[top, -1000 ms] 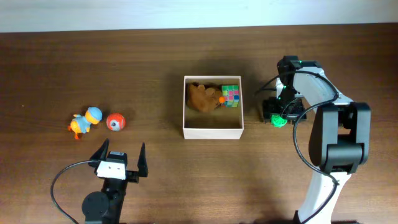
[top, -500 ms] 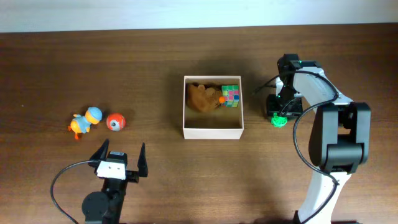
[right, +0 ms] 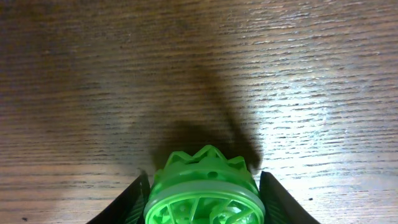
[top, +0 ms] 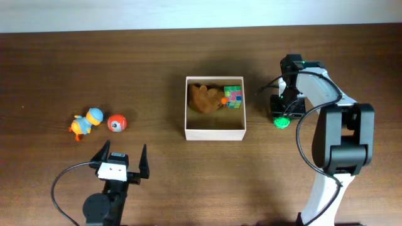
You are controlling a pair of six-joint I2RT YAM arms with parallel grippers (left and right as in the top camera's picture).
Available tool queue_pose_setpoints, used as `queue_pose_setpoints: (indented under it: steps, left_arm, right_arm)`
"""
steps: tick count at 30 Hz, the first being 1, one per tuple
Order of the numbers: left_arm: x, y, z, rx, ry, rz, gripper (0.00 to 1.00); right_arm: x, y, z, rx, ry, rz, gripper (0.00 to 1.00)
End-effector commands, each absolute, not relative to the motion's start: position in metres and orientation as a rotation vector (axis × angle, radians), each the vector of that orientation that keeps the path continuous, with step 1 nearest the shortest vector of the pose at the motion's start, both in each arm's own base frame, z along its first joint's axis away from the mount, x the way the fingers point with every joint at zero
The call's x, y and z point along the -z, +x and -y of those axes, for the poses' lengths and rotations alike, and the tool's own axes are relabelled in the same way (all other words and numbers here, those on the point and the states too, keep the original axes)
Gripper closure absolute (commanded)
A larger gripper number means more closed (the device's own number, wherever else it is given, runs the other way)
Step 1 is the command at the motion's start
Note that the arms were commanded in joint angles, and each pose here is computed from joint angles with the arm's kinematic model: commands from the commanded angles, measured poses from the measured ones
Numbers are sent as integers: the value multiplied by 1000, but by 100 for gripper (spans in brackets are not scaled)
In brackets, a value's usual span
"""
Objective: Pack container
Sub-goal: 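Lower and close the right gripper on the green ball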
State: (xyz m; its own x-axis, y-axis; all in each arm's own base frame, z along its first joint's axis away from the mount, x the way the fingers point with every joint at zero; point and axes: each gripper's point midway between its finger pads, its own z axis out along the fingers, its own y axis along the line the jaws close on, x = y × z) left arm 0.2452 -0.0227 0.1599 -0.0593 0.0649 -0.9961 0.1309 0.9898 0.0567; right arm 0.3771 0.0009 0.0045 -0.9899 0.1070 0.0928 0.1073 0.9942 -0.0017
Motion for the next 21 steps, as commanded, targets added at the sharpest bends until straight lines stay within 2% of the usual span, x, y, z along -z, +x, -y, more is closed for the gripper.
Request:
queue_pose_setpoints:
  steps: [1, 12, 21]
  left_arm:
    - [-160, 245, 21, 35, 162, -1629, 1]
    - [-160, 245, 21, 35, 162, -1629, 1]
    - [-160, 245, 21, 35, 162, -1629, 1]
  right_arm:
    - [-4, 376, 2, -25, -170, 3045, 59]
    - [-8, 381, 2, -17, -172, 3059, 59]
    - [-41, 402, 1, -7, -173, 3108, 59]
